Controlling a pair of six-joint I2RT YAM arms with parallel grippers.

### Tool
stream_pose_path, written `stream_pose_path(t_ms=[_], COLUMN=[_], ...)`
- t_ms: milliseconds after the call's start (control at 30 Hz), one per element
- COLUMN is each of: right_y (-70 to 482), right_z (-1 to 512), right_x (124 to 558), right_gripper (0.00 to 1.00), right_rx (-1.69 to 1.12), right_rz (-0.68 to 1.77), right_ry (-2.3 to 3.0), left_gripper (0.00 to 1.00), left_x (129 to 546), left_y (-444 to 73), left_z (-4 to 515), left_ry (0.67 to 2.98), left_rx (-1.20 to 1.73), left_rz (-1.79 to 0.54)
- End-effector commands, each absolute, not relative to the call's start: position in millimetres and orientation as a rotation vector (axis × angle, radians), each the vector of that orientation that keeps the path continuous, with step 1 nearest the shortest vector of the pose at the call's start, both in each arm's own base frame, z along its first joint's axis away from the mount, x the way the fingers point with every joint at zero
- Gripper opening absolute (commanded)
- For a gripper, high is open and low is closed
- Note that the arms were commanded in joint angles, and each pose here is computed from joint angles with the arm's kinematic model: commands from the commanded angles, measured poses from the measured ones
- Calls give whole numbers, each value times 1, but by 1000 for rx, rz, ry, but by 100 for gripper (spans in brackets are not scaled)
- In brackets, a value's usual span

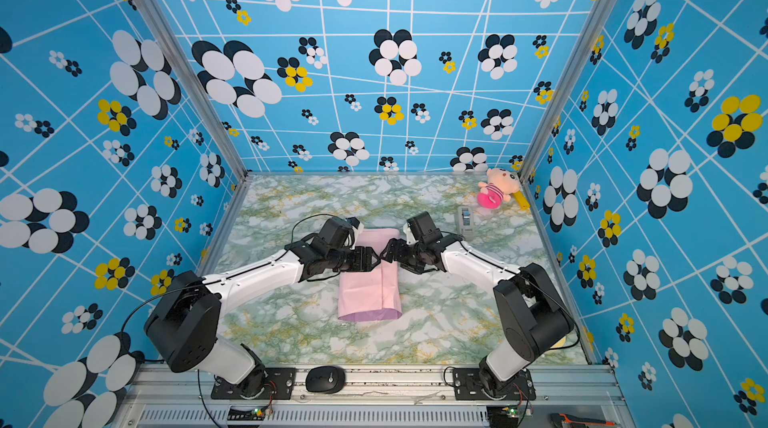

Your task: Wrap the gift box in paper

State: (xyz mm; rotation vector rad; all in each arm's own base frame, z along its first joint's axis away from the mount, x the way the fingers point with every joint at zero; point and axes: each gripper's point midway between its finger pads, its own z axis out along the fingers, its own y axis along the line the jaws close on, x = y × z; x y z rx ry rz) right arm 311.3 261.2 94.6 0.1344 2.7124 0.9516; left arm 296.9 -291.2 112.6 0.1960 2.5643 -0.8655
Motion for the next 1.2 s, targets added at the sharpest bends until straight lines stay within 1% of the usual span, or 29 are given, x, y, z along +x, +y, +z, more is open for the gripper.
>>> stream_pose_path(t_ms=[0, 67, 200, 267, 367, 500, 533, 700, 800, 900, 967, 1033, 1067, 1167], right_y=[270, 265, 262, 262, 259, 254, 255, 255, 249, 242, 241, 241, 242, 245], right_z=[98, 95, 104, 105, 97, 83, 80, 70, 65, 62, 61, 61, 61, 62], right_x=[311, 312, 320, 322, 323, 321, 320, 319, 319, 316, 315, 315, 315, 315], right_gripper=[83, 82, 81, 81, 79, 72, 70, 66, 56, 51, 50, 48, 48, 48], right_rx=[94, 107, 123, 109, 109, 100, 91, 68, 88, 101, 106, 109, 112, 116], right_rz=[976, 945, 945, 924, 877, 790, 775, 708, 655, 609, 604, 608, 615, 640], right_ry=[2724, 2734, 2702, 2716, 2748, 2794, 2803, 2839, 2854, 2864, 2865, 2863, 2861, 2854], left_gripper=[75, 70, 59, 52, 49, 48, 48, 48, 51, 57, 67, 72, 74, 75], left_x=[286, 286, 285, 283, 282, 282, 282, 283, 284, 290, 297, 301, 303, 300], left_y=[-295, -296, -289, -286, -281, -280, -281, -283, -284, -278, -264, -245, -232, -202], left_z=[98, 97, 90, 86, 84, 82, 82, 85, 90, 110, 127, 136, 137, 127], left_ry=[2581, 2578, 2598, 2613, 2624, 2631, 2632, 2625, 2612, 2572, 2546, 2542, 2543, 2553], left_rx=[204, 193, 206, 217, 228, 230, 230, 236, 240, 232, 181, 110, 58, -80], left_rz=[-925, -943, -890, -857, -826, -815, -820, -827, -832, -816, -789, -757, -738, -718])
